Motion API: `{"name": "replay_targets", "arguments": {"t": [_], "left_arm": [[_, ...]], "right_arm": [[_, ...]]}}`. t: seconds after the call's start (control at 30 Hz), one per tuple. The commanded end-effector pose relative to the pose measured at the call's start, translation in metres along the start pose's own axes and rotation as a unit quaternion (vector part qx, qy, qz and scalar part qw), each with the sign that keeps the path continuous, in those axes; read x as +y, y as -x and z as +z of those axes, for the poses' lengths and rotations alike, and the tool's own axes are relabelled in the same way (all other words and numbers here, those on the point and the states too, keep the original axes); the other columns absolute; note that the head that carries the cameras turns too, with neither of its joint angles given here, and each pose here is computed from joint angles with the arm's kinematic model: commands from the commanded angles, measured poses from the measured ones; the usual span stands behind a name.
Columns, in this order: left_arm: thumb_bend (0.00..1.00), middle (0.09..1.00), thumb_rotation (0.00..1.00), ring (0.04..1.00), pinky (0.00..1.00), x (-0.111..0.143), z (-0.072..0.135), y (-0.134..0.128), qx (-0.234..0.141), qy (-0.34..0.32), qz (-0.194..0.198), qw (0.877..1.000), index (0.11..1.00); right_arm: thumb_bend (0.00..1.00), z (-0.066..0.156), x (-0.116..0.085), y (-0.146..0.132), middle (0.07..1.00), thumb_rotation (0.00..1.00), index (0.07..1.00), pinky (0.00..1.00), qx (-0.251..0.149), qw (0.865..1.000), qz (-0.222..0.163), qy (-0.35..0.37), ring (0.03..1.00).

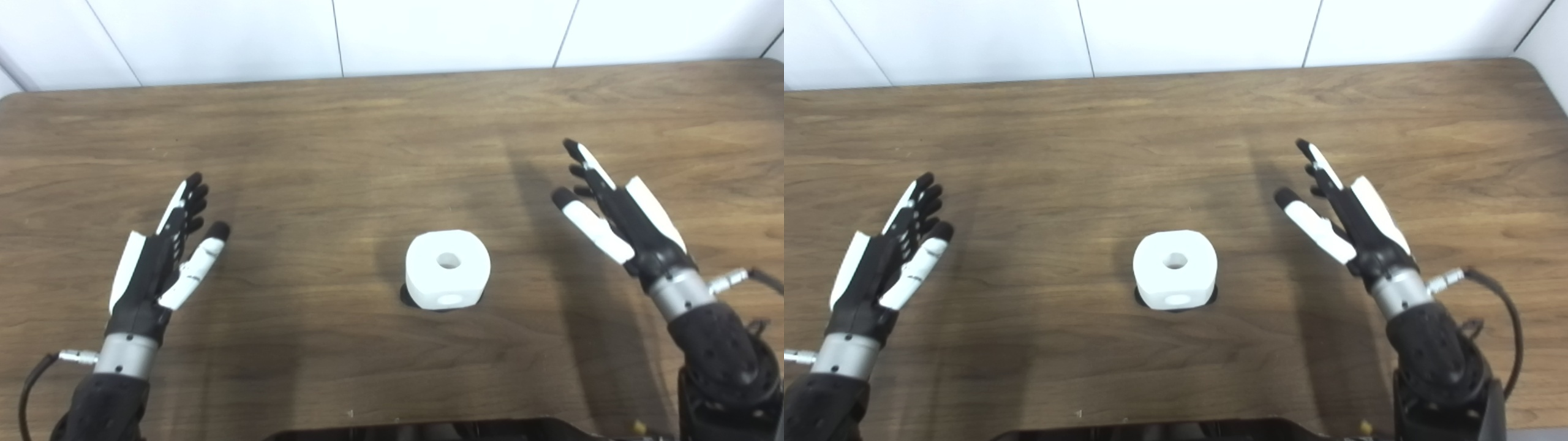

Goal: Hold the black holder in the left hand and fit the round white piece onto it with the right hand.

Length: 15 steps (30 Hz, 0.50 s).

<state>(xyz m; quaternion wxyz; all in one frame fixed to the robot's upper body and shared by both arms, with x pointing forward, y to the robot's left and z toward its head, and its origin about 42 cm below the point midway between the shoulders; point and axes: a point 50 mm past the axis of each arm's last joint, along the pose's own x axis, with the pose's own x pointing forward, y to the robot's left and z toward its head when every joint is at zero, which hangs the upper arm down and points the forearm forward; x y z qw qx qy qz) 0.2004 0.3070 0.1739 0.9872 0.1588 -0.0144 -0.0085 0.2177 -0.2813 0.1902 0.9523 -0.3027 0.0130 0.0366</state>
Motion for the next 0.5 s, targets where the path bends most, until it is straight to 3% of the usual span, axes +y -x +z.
{"name": "replay_targets", "arguments": {"t": [0.0, 0.1, 0.27, 0.47], "left_arm": [[0.58, 0.963, 0.75, 0.963, 0.97, -0.004, 0.004, 0.004, -0.032, 0.04, 0.02, 0.999, 0.992], [0.61, 0.967, 0.77, 0.966, 1.0, -0.011, 0.0, 0.011, -0.033, 0.072, 0.033, 0.996, 0.995], [0.57, 0.984, 0.72, 0.968, 1.0, -0.019, -0.005, 0.02, -0.036, 0.104, 0.059, 0.992, 0.989], [0.55, 0.959, 0.73, 0.951, 1.0, -0.022, -0.008, 0.024, -0.042, 0.13, 0.081, 0.987, 0.959]], "right_arm": [[0.55, 0.002, -0.003, 0.008, 1.0, 1.0, 1.0, 0.89, -0.037, 0.999, -0.034, -0.018, 0.977], [0.58, -0.006, 0.002, 0.017, 1.0, 1.0, 1.0, 0.9, -0.037, 0.997, -0.055, -0.046, 0.975], [0.55, -0.012, 0.014, 0.031, 1.0, 1.0, 1.0, 0.95, -0.042, 0.987, -0.077, -0.138, 0.999], [0.57, -0.02, 0.02, 0.036, 1.0, 1.0, 1.0, 1.0, -0.051, 0.981, -0.085, -0.166, 1.0]]}}
